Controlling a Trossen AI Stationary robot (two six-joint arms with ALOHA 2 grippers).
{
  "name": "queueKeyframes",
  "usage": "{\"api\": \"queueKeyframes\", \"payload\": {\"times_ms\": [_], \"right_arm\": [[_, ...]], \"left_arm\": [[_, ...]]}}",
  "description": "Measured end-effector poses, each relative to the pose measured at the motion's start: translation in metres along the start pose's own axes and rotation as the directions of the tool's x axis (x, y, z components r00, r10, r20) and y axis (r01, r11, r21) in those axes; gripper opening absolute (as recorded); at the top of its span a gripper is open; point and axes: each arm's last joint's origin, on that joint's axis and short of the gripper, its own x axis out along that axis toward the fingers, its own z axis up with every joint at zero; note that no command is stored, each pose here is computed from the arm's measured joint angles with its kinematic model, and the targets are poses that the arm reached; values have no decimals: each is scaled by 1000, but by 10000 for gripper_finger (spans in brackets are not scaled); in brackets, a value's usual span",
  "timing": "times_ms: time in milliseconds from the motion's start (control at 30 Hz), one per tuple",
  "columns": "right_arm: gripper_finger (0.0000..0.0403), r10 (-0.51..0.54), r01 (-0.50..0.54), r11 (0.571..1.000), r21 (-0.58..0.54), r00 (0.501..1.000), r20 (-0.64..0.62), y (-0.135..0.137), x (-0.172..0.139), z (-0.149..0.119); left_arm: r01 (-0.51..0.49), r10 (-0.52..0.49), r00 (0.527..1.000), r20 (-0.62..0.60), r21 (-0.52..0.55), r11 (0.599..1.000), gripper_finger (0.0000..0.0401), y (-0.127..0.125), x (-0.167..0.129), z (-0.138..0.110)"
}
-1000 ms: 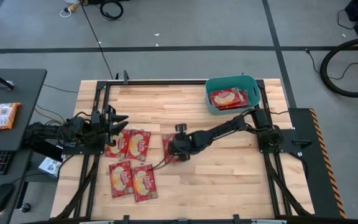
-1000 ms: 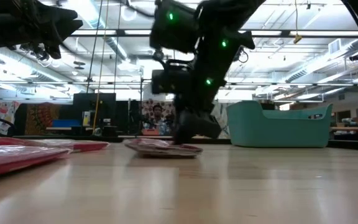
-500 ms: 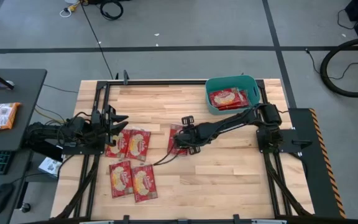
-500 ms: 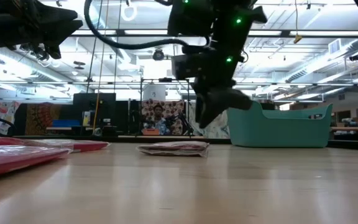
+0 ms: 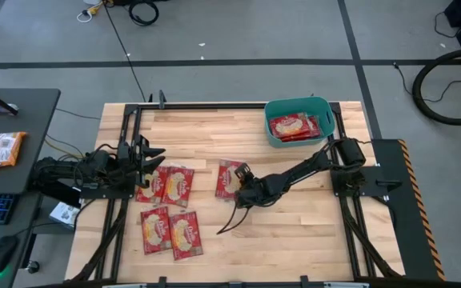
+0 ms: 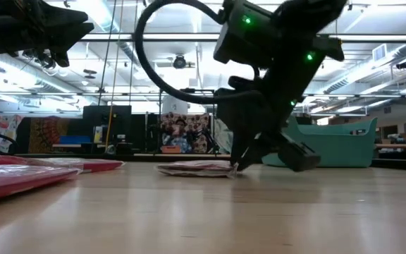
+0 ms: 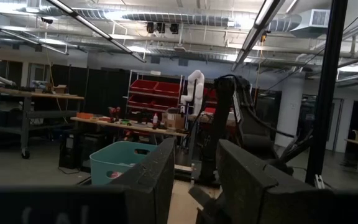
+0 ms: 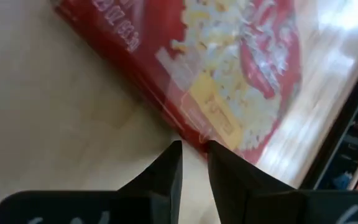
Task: Sort popcorn bags into baskets
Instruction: Put the red popcorn bag into the green bin
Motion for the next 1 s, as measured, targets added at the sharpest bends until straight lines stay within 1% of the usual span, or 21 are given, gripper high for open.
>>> {"api": "queueKeyframes", "payload": {"times_ms": [100,233,367,433,633,767,867,1000], "right_arm": [[80,-32,32,999,5,999,39,4,4,0],[80,-88,84,996,37,988,124,0,4,8],[80,-113,99,992,72,969,220,-6,2,16],[80,-104,90,994,65,960,258,-7,1,19],[80,-96,87,995,46,959,266,-5,3,20],[80,-97,115,992,-48,954,285,-1,-1,23],[81,-101,123,991,-54,947,304,1,-5,26],[104,-97,123,990,-63,944,316,5,-8,29]], "left_arm": [[0,0,1000,0,0,1000,126,0,0,0],[0,0,1000,0,0,1000,126,0,0,0],[0,0,1000,0,1,1000,126,0,0,0],[0,0,1000,0,1,1000,126,0,0,0],[0,0,1000,0,2,1000,126,0,0,0],[-1,1,1000,0,2,1000,126,0,0,0],[0,0,1000,0,2,1000,126,0,0,0],[0,0,1000,0,2,1000,126,0,0,0]]}}
